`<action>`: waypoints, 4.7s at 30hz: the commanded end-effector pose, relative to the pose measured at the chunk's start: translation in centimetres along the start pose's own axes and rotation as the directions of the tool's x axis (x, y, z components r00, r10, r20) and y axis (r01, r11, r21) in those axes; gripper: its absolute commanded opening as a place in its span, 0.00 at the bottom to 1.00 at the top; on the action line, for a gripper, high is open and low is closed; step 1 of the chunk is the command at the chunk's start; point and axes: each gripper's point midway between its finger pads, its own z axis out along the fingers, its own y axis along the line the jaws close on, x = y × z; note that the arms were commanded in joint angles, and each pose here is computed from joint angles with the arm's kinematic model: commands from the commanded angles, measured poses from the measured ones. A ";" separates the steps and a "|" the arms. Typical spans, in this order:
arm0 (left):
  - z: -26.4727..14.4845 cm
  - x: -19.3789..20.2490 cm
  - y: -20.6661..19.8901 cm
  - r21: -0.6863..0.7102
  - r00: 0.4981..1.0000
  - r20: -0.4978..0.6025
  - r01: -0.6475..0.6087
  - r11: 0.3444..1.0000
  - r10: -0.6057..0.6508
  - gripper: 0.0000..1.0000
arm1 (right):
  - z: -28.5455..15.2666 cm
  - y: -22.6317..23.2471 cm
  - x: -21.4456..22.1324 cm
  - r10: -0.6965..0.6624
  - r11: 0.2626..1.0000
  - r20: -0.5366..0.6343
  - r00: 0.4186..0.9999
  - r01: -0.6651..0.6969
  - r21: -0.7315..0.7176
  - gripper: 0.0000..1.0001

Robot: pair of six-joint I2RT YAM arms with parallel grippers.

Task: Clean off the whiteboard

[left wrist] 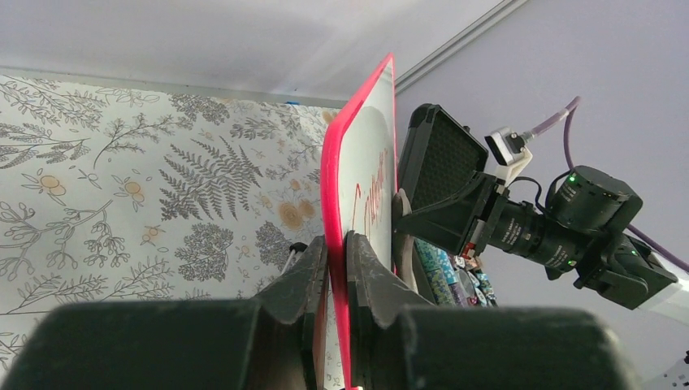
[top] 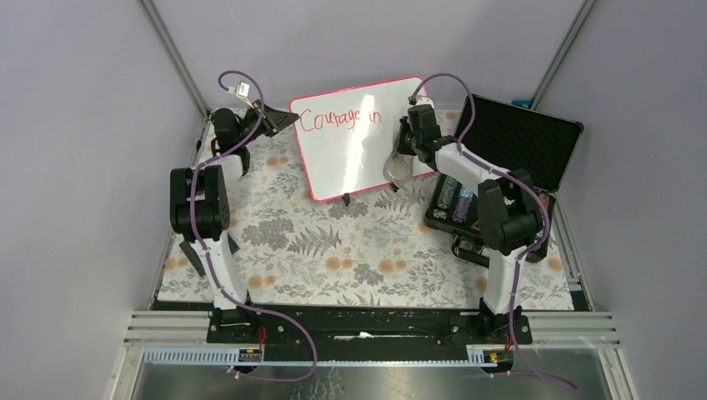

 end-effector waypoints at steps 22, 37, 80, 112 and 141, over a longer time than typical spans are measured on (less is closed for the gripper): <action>0.8 0.3 -2.7 0.053 0.997 -0.039 -0.066 0.996 0.068 0.00 | -1.7 15.6 6.0 0.000 0.923 -0.121 0.993 -0.047 -0.383 0.00; 0.9 0.3 -2.3 0.039 0.996 -0.046 -0.069 0.997 0.070 0.00 | -0.7 0.7 3.3 0.125 0.985 -0.077 0.989 -0.133 -0.112 0.00; 0.8 0.4 -3.1 0.027 0.994 -0.057 -0.096 0.995 0.097 0.00 | -2.2 -1.3 2.5 0.250 0.953 -0.079 0.965 -0.260 -0.158 0.00; 1.0 0.9 0.2 -0.123 0.995 -0.095 -0.032 0.992 0.020 0.16 | -5.9 14.8 -1.2 -0.059 0.945 0.038 0.998 0.068 -0.320 0.00; -0.3 -5.0 -2.9 0.024 0.996 0.084 0.005 1.000 -0.007 0.53 | -5.1 5.9 -11.6 -0.147 0.982 0.173 0.974 0.165 -0.091 0.00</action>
